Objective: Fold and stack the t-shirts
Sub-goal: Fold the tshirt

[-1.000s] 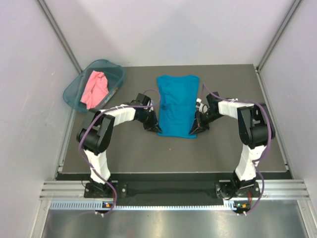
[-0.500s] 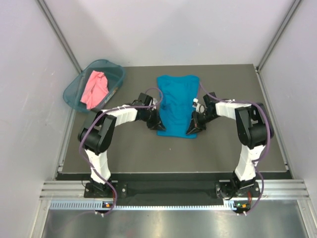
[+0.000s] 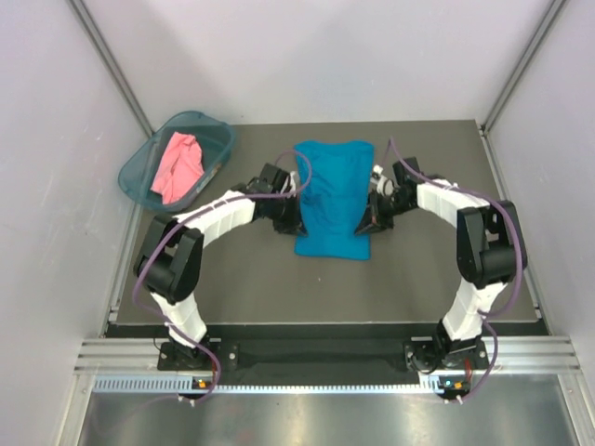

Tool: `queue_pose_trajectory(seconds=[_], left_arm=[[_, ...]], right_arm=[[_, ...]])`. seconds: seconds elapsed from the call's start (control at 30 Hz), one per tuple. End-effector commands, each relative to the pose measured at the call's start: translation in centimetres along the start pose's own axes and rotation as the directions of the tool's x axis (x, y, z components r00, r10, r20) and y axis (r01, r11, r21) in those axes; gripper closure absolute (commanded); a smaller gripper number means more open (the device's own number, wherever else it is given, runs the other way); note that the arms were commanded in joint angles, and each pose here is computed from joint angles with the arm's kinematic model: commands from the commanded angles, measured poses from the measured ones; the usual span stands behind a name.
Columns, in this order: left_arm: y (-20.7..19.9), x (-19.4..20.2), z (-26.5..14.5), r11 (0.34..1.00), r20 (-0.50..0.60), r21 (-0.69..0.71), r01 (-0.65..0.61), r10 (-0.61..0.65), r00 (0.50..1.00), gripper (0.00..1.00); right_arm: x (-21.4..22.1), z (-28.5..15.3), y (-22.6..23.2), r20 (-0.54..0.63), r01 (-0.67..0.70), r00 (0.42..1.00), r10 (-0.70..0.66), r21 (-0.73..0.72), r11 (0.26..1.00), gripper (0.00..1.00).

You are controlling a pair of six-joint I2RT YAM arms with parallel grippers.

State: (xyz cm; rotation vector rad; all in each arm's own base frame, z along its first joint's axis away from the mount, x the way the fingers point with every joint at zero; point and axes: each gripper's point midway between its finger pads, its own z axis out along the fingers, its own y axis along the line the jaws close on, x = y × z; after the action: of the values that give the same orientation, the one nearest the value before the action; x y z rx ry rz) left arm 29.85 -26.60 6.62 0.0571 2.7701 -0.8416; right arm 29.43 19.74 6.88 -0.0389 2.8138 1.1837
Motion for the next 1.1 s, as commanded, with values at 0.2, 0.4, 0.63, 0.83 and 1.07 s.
queue_pose_trajectory(seconds=[0.2,0.4,0.63,0.83,1.07], left_arm=[[-6.0,-9.4,4.8,0.967,0.101,0.253,-0.023,-0.002,0.995,0.99],[-4.1,-11.6,7.6,0.962,0.114,0.272,0.025,-0.058,0.992,1.0],[-0.3,-14.9,7.8,0.953,0.159,0.287,0.1,-0.151,0.976,0.99],[1.0,-17.2,8.9,0.942,0.175,0.311,0.126,-0.187,0.966,0.97],[-0.3,-20.6,8.5,0.918,0.236,0.384,0.104,-0.206,0.95,0.97]], right_arm=[[-8.2,3.6,4.0,0.073,0.053,0.996,-0.044,-0.141,0.989,0.99],[-11.3,5.1,4.4,0.127,0.032,0.992,-0.005,-0.208,0.978,1.0],[-14.8,5.5,2.0,0.194,-0.017,0.979,0.065,-0.239,0.971,1.0],[-17.5,4.8,-1.7,0.237,-0.099,0.959,0.157,-0.238,0.966,1.0],[-18.7,4.3,-3.8,0.234,-0.14,0.953,0.194,-0.228,0.964,0.99]])
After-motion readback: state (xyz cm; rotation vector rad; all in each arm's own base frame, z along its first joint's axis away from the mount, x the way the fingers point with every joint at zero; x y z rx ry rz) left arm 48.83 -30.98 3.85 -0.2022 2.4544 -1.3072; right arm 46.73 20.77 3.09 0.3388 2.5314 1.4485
